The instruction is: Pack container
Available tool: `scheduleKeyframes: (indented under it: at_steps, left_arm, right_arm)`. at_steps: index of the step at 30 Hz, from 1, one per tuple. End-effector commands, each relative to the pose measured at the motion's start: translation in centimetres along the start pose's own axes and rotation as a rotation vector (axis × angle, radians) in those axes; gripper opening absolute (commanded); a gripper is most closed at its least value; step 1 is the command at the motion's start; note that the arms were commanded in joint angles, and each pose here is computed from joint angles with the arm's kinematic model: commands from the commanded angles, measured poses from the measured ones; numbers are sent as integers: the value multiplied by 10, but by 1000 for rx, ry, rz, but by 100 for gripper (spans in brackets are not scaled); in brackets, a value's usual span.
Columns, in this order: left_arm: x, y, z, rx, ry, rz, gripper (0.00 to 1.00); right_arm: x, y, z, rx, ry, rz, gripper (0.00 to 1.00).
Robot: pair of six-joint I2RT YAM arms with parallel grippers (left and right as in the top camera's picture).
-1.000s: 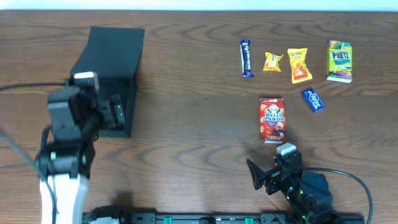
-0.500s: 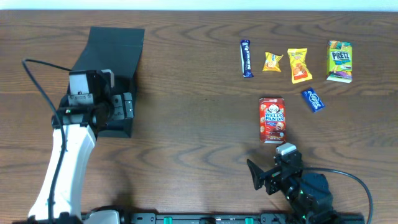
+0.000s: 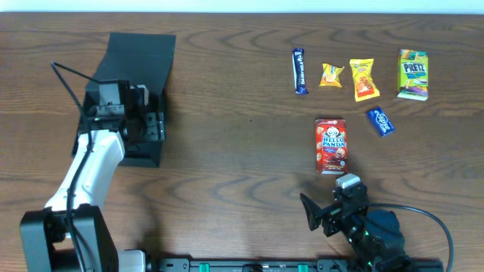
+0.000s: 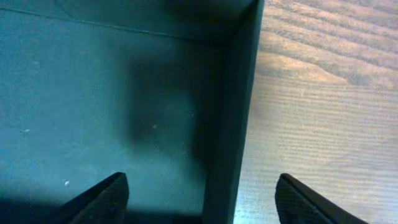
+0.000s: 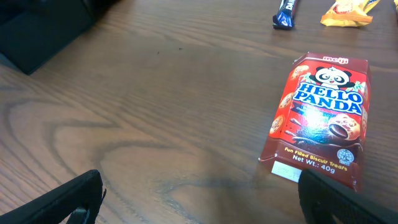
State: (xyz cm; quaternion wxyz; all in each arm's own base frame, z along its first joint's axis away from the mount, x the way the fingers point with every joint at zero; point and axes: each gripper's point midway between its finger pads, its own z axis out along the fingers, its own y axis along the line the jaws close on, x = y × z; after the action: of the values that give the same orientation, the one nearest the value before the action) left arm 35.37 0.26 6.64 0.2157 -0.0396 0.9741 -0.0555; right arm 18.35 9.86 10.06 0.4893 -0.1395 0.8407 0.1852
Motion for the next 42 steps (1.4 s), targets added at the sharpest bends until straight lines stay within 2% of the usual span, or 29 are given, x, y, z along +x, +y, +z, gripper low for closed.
scheduleKeyframes:
  at_steps: [1, 7, 10, 13, 19, 29, 38, 42]
  left_arm:
    - [-5, -5, 6, 6, -1, 21, 71]
    - [-5, -13, 19, 14, 6, 44, 65]
    - [-8, -15, 19, 14, -5, 38, 53]
    - [-8, -14, 19, 9, -3, 37, 35]
    - [-8, -12, 19, -1, -7, 34, 7]
    - [-9, -22, 20, 12, -11, -16, 6]
    - [-29, -78, 18, 94, -107, -54, 6]
    - [-39, -98, 13, 126, -140, -17, 6]
  right_arm:
    - [1, 1, 0, -1, -2, -21, 99]
    - [1, 1, 0, -1, -2, -21, 99]
    - [1, 1, 0, -1, -2, -21, 99]
    - [1, 1, 0, -1, -2, -21, 99]
    - [1, 1, 0, -1, -2, -21, 99]
    - [1, 1, 0, -1, -2, -21, 99]
    - [1, 1, 0, -1, -2, -21, 99]
    - [1, 1, 0, -1, -2, -21, 99]
